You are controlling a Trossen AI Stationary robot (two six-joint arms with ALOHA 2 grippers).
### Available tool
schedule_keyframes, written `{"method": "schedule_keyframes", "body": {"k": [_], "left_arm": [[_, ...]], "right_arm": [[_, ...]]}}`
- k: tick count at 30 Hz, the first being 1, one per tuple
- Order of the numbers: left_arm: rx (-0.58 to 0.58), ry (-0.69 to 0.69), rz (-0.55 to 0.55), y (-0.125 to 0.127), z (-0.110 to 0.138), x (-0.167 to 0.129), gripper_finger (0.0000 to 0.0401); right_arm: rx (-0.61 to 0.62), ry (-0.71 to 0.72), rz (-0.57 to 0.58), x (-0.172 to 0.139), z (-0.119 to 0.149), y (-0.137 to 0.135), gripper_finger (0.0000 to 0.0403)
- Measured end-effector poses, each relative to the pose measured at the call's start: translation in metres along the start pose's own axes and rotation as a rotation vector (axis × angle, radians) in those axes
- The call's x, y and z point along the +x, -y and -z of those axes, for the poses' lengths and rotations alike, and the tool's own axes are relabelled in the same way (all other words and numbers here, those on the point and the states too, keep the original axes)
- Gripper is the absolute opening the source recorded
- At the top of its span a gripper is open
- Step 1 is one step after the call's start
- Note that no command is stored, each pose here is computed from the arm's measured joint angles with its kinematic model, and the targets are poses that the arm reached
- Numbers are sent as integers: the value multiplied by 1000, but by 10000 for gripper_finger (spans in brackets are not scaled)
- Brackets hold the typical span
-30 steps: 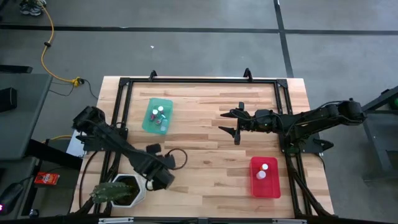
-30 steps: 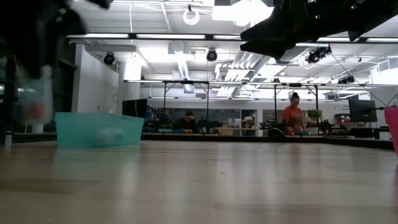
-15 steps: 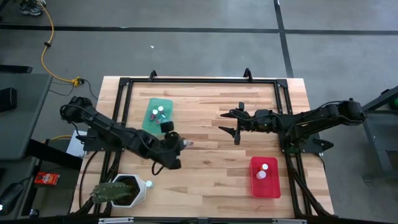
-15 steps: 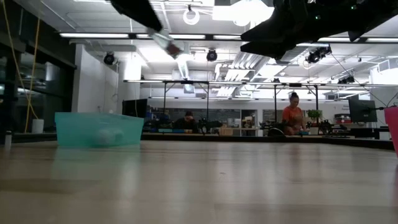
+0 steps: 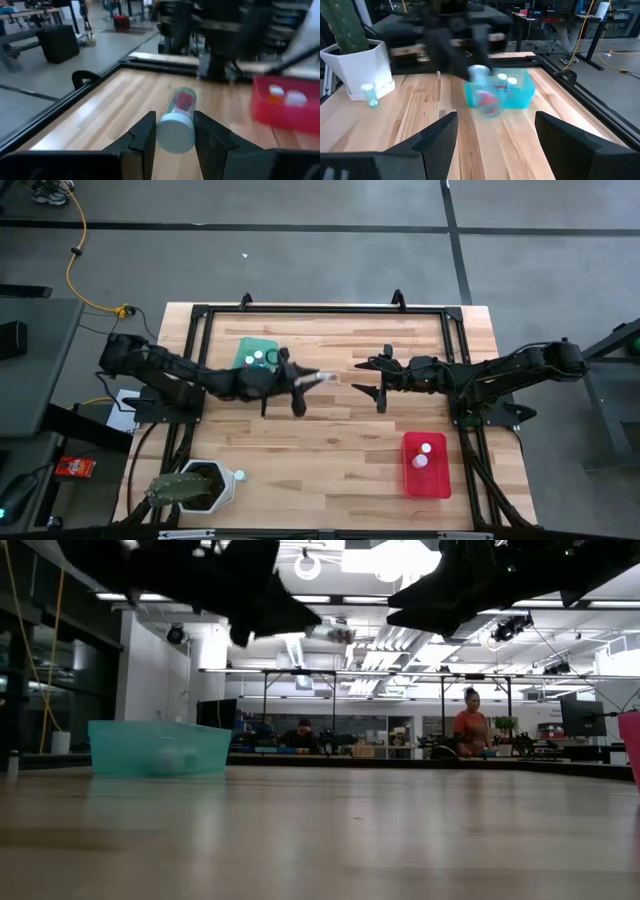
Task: Pick and place medicine bottles into bin by pill shape (circle, oval)
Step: Put the blue capsule bottle into the blue bin
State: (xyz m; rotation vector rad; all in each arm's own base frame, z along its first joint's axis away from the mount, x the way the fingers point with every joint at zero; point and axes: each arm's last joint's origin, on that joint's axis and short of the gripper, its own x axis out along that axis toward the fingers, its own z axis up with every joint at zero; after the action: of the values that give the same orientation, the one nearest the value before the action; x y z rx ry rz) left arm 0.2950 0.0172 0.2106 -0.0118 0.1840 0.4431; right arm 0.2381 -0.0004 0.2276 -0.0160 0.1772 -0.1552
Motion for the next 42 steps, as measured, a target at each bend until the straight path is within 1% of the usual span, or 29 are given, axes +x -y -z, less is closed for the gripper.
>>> {"method": "schedule_keyframes", "body": {"k": [2, 5, 18, 20, 22, 24, 25, 27, 30, 33, 36, 38, 42], "left_arm": [[-50, 15, -12, -13, 7, 2, 96], [-88, 16, -7, -22, 8, 4, 97], [-93, 28, 8, -21, 7, 4, 97], [-58, 40, 28, -20, 3, 1, 97], [-21, 75, 40, -20, -8, -7, 97], [8, 69, 40, -22, -20, -19, 97], [19, 45, 36, -22, -26, -25, 97], [44, -46, -9, -25, -36, -38, 97], [54, -180, -125, -31, -50, -60, 97], [22, -349, -262, -42, -54, -80, 97], [-47, -526, -380, -56, -51, -94, 97], [-103, -634, -427, -64, -45, -100, 97], [-178, -890, -447, -76, -24, -106, 97]], "right_arm": [[0, 0, 0, 0, 0, 0, 259], [0, 3, 0, 0, 0, 0, 259], [0, 0, 1, 0, 0, 0, 259], [0, -1, 1, 0, 0, 0, 259], [-1, -2, 1, 0, 0, 0, 259], [-2, -7, 1, 0, 1, 0, 259], [-3, -11, 1, 0, 1, 0, 259], [-4, -15, 1, 0, 1, 0, 259], [-4, -18, 4, 0, 2, 0, 259], [-3, -17, 4, 0, 2, 0, 259], [-2, -16, 4, 0, 2, 0, 259], [-2, -15, 4, 0, 2, 0, 259], [-1, -13, 4, 0, 1, 0, 259]]}}
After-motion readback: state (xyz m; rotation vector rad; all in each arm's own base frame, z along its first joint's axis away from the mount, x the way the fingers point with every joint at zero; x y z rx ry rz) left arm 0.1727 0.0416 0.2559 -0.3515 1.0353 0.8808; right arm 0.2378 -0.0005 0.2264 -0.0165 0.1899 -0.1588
